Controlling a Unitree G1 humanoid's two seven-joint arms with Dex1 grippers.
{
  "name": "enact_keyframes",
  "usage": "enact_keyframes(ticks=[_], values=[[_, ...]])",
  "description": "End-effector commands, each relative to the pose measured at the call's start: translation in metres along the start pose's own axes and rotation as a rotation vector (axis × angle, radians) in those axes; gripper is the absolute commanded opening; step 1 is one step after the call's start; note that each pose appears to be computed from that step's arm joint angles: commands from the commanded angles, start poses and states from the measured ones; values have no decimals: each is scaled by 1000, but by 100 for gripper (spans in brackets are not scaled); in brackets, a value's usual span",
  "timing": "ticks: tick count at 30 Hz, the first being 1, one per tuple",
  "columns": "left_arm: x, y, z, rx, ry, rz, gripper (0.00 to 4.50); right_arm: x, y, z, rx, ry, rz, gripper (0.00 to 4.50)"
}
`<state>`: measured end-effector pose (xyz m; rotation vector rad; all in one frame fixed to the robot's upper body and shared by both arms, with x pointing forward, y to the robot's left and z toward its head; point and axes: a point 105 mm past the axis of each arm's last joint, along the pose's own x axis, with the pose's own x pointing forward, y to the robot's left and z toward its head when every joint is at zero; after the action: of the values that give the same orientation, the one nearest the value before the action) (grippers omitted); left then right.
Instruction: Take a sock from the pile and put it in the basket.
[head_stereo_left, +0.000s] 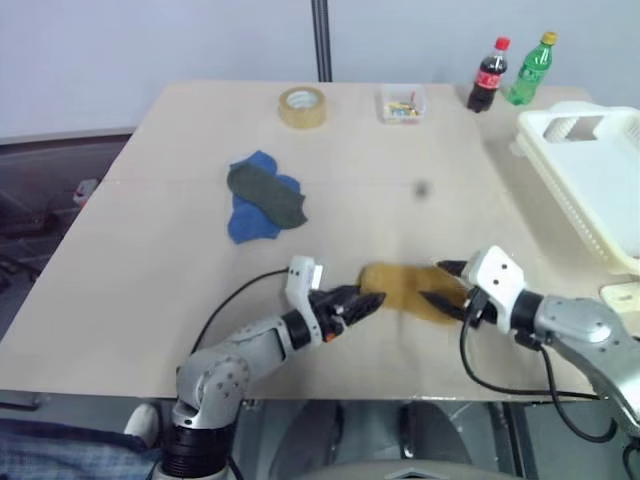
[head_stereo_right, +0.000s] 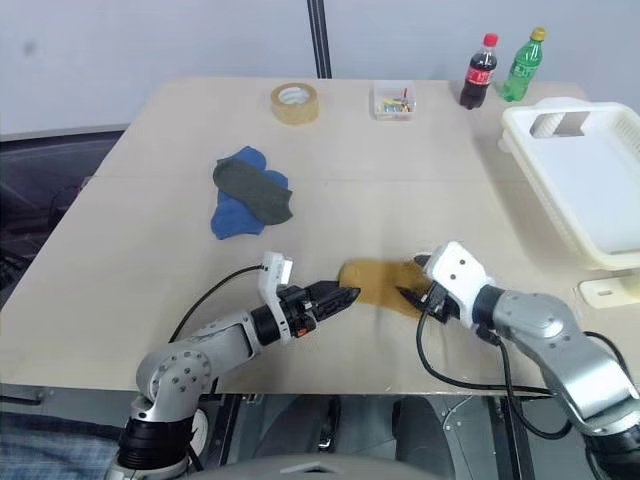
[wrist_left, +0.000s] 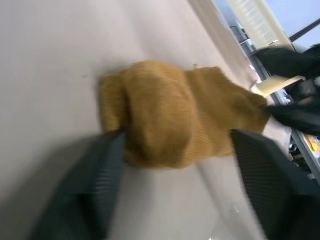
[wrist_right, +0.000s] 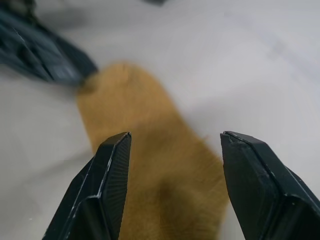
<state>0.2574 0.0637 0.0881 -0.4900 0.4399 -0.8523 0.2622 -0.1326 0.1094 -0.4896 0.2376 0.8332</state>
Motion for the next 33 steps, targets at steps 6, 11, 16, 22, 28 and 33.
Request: enact_keyframes(ticks=[6, 11, 16, 22, 28, 33], values=[[-20, 17, 1, 11, -5, 60, 444, 11, 6, -16, -24, 13, 4, 296], [-25, 27, 10, 18, -25, 87, 444, 12, 6, -26, -2, 51, 4, 296], [-25, 46, 13, 33, 2, 148, 444, 12, 6, -26, 3, 54, 9, 296], [-13, 50, 7, 21, 47, 170, 444, 12, 6, -25, 14, 44, -6, 296], [4, 56, -7, -45, 194, 175, 444, 15, 10, -22, 19, 32, -10, 296], [18, 57, -20, -92, 315, 144, 444, 18, 12, -16, 13, 10, -3, 296]])
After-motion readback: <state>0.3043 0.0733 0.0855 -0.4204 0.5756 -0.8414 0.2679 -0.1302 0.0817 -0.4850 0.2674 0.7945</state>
